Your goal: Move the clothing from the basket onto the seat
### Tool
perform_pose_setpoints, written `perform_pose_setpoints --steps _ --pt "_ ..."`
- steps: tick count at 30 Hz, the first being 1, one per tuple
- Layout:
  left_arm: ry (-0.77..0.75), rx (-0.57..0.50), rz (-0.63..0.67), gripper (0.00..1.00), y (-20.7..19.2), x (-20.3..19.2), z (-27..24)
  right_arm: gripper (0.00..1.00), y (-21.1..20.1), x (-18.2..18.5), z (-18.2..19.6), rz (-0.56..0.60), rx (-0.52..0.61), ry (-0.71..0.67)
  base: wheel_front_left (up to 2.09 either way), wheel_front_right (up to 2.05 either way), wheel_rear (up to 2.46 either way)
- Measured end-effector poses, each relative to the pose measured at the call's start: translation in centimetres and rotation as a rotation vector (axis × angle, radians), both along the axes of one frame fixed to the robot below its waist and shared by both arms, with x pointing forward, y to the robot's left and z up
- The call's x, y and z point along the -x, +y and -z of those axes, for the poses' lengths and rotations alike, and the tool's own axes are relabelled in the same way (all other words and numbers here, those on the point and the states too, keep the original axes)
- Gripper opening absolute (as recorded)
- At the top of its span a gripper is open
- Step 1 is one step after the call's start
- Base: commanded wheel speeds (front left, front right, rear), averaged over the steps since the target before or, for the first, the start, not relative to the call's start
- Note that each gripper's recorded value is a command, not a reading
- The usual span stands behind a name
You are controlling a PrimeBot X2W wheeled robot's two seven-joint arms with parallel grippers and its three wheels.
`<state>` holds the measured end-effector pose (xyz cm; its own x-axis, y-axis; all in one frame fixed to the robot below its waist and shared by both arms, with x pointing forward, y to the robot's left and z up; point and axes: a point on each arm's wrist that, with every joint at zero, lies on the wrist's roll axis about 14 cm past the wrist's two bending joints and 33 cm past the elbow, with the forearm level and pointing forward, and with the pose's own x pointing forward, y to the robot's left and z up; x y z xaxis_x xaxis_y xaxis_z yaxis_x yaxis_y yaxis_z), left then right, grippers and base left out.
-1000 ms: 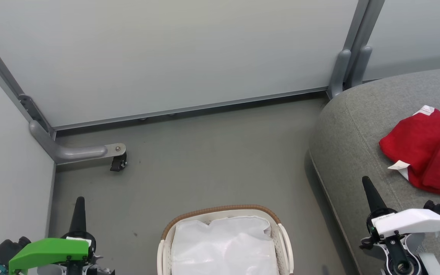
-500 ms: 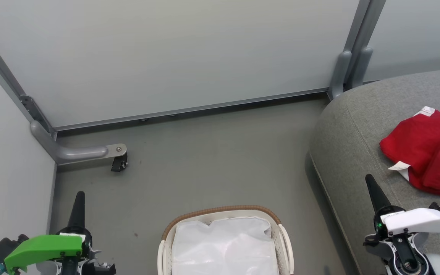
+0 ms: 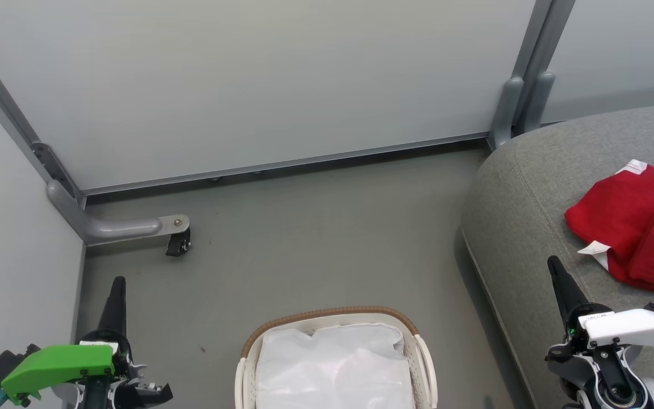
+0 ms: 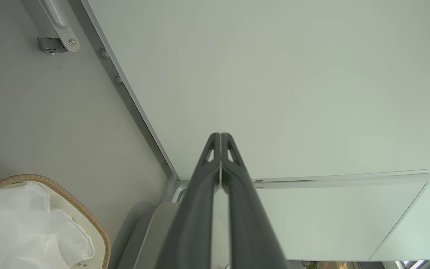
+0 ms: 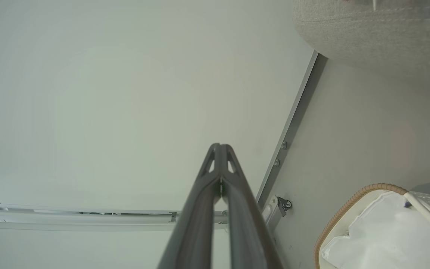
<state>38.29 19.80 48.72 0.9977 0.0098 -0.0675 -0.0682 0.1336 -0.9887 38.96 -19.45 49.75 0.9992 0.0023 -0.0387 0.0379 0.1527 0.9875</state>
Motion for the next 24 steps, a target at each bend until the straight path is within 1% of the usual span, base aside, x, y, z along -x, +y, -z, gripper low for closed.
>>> perform_pose_setpoints --steps 20,24 --pt "-0.049 0.125 0.007 0.0 0.0 -0.4 -1.4 0.0 -0.4 0.0 -0.9 0.005 -0.145 -0.035 0.0 0.0 0.0" --pt "-0.057 0.14 0.006 0.0 0.1 -0.5 -1.7 0.0 -0.4 0.0 -1.0 0.004 -0.159 -0.039 0.0 0.0 0.0"
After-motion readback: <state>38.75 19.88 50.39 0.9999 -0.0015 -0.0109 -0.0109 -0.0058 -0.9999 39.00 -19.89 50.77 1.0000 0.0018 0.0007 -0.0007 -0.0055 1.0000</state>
